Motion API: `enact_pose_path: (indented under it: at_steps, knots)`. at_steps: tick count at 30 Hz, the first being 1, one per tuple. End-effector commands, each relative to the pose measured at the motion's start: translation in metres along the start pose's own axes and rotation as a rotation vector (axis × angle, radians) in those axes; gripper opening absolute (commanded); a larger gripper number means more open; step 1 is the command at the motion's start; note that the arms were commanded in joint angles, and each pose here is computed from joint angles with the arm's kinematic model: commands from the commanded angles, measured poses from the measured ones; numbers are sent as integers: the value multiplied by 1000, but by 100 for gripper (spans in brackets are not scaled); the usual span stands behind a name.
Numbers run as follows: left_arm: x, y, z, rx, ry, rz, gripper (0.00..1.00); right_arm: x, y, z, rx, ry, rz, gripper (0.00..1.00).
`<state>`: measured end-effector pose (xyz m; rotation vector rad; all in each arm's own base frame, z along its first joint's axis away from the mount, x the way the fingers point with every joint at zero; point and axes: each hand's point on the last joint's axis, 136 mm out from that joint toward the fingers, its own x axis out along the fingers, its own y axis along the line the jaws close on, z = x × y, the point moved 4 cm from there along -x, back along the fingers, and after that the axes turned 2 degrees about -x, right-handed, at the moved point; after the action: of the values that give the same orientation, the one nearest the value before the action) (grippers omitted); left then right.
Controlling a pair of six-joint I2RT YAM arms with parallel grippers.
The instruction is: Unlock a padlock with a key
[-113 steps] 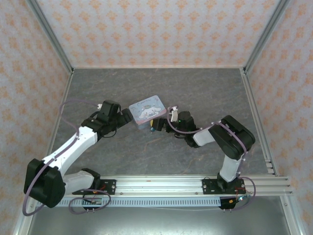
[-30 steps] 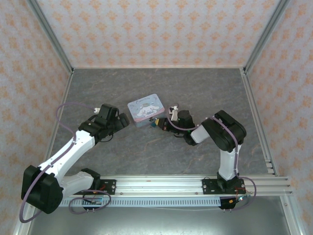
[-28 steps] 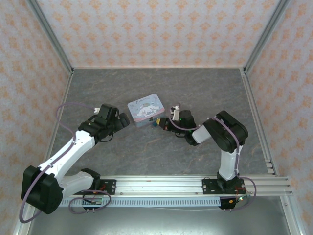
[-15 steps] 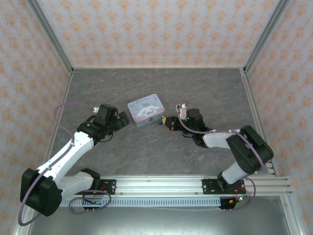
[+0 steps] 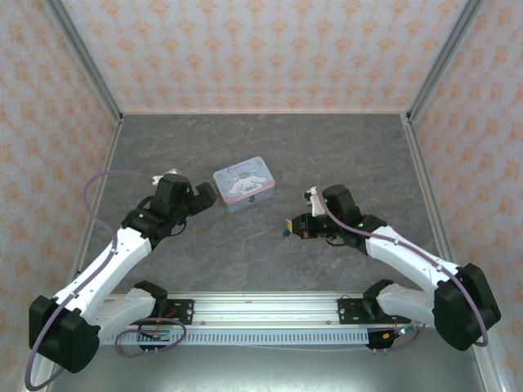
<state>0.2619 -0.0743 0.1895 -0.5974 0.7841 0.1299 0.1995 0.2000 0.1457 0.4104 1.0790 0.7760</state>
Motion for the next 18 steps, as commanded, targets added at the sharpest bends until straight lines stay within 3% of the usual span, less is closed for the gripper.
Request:
enact_pose_path:
  at_steps: [1,15,18]
  knots:
    - [-1,3,6,20,-51,11,100,-6,-7,-25,73,153,-57,0]
    - [1,4,2,9,-35,11,100,27,-41,-28,135,221,-177,0]
    - [-1,4,3,10,-38,10,100,29,-43,-24,137,195,-190,13]
